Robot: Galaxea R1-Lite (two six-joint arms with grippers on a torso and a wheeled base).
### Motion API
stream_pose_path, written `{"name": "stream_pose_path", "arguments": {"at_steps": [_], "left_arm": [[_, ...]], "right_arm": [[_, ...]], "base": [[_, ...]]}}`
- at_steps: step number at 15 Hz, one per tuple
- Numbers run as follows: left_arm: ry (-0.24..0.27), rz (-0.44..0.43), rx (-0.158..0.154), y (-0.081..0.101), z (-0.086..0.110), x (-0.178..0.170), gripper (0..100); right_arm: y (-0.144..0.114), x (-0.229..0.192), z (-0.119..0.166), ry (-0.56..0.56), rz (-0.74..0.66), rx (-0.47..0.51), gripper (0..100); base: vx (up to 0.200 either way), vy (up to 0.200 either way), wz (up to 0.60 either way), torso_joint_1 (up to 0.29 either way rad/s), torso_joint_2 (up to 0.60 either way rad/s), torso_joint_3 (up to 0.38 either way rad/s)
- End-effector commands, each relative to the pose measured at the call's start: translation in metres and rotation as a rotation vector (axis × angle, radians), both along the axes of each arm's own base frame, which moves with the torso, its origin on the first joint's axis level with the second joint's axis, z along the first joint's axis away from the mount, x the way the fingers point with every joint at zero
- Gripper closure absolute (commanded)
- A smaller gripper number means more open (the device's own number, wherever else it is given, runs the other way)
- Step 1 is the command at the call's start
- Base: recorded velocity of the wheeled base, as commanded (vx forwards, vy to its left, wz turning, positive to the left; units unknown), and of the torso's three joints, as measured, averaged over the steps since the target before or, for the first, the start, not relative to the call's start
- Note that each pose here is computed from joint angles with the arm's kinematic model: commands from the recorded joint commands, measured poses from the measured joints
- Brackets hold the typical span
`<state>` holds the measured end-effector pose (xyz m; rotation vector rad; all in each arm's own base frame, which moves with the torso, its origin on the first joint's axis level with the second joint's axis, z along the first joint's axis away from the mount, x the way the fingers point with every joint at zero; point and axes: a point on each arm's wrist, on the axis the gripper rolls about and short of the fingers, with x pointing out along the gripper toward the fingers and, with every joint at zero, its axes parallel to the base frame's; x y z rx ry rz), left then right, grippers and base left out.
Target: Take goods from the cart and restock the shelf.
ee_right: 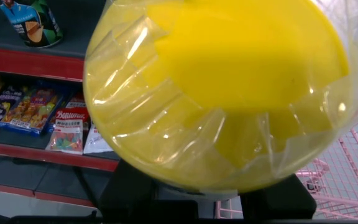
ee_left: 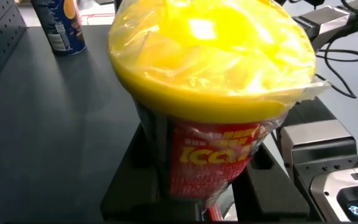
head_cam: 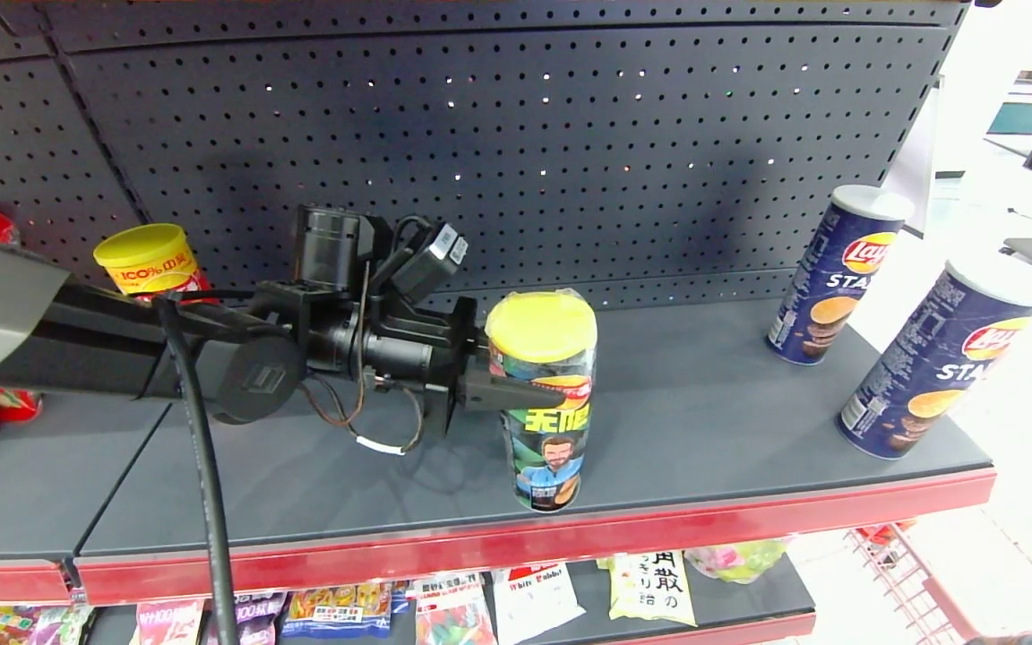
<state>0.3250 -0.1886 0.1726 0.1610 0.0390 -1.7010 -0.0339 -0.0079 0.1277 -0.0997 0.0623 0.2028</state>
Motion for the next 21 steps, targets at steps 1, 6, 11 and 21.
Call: {"name": "stream_pose_path", "arguments": {"at_steps": [1,6,11,21], "left_arm": [[0.008,-0.014,-0.002,-0.0003,-0.0012,-0.0005,100],[0.018,-0.016,0.000,0.0004,-0.0025,-0.0008,100],[0.033,-0.012,0.006,-0.0002,-0.0053,0.0004,100],[0.026,-0.004,0.007,-0.0003,0.0014,-0.0041,0]], "right_arm": [[0.0000,0.0003,0.0001,0.003,0.001,-0.001,100],[0.0002,0.0008,-0.0013,0.008,0.000,-0.002,100],[0.0002,0.0010,-0.0019,0.011,0.001,-0.003,100],[0.0002,0.0009,-0.0010,0.009,0.001,-0.004,100]], "base": [[0.000,0.000,0.00,0.000,0.00,0.000],[0.000,0.000,0.00,0.000,0.00,0.000],[0.000,0.000,0.00,0.000,0.00,0.000],[0.000,0.000,0.00,0.000,0.00,0.000]]}}
